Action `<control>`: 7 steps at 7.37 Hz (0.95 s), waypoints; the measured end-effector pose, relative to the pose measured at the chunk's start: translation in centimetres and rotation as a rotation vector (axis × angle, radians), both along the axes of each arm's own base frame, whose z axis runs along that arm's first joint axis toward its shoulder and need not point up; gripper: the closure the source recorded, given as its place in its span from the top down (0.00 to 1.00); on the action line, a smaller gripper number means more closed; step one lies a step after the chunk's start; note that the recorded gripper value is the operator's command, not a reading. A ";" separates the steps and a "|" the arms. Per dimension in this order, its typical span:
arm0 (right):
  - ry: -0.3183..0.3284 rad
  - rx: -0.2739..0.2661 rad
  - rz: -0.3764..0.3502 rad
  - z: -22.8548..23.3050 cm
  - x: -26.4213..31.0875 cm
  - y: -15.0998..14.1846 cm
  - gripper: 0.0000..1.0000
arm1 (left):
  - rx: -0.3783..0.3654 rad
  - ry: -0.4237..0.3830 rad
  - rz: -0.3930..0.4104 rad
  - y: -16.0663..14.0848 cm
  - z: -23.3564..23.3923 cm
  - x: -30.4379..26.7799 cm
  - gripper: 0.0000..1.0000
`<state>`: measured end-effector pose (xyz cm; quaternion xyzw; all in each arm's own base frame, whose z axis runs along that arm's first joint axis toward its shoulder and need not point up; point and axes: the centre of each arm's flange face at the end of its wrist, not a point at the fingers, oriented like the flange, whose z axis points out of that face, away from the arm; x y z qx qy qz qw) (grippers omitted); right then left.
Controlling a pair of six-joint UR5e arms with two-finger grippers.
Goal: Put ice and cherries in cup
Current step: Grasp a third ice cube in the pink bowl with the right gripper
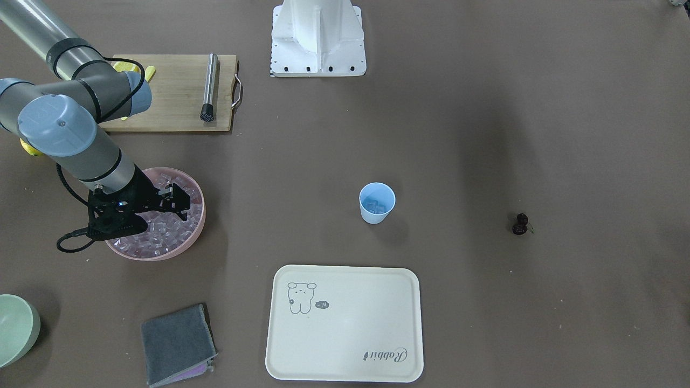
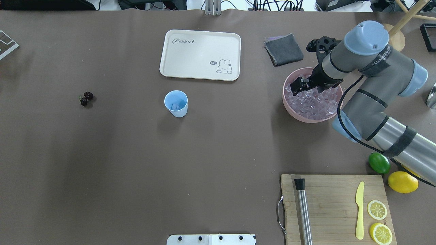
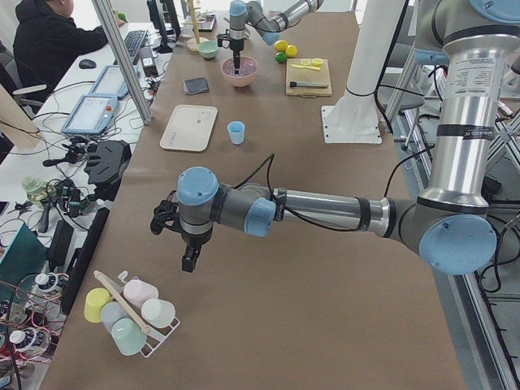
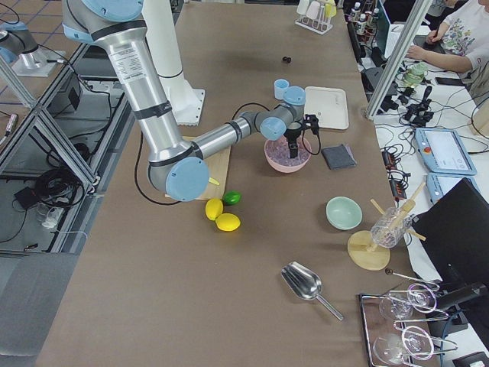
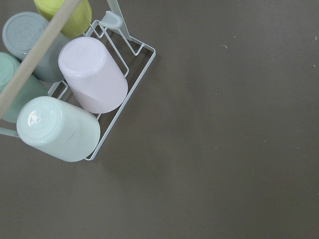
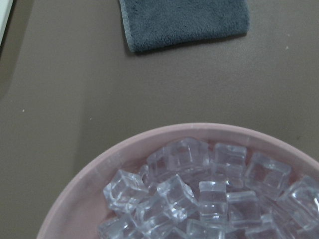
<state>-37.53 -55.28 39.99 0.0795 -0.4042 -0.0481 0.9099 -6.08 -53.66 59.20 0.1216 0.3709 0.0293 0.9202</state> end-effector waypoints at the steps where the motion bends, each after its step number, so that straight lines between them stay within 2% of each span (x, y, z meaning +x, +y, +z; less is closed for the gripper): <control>1: 0.019 0.011 0.001 0.3 -0.8 0.3 0.73 | -0.002 0.000 0.000 0.0 0.1 0.0 0.98; 2: 0.027 0.017 0.001 0.4 -1.2 0.5 0.55 | -0.003 -0.001 0.000 0.0 0.2 0.0 0.98; 5: 0.026 0.026 -0.002 0.1 -1.4 0.8 0.33 | -0.004 0.000 0.001 0.1 0.3 0.0 0.98; 6: 0.024 0.028 -0.002 0.0 -1.3 0.8 0.32 | -0.004 0.000 0.001 0.1 0.2 0.0 0.98; 7: 0.022 0.030 -0.001 -0.1 -1.3 0.8 0.18 | -0.003 0.000 0.001 0.2 0.3 0.0 0.98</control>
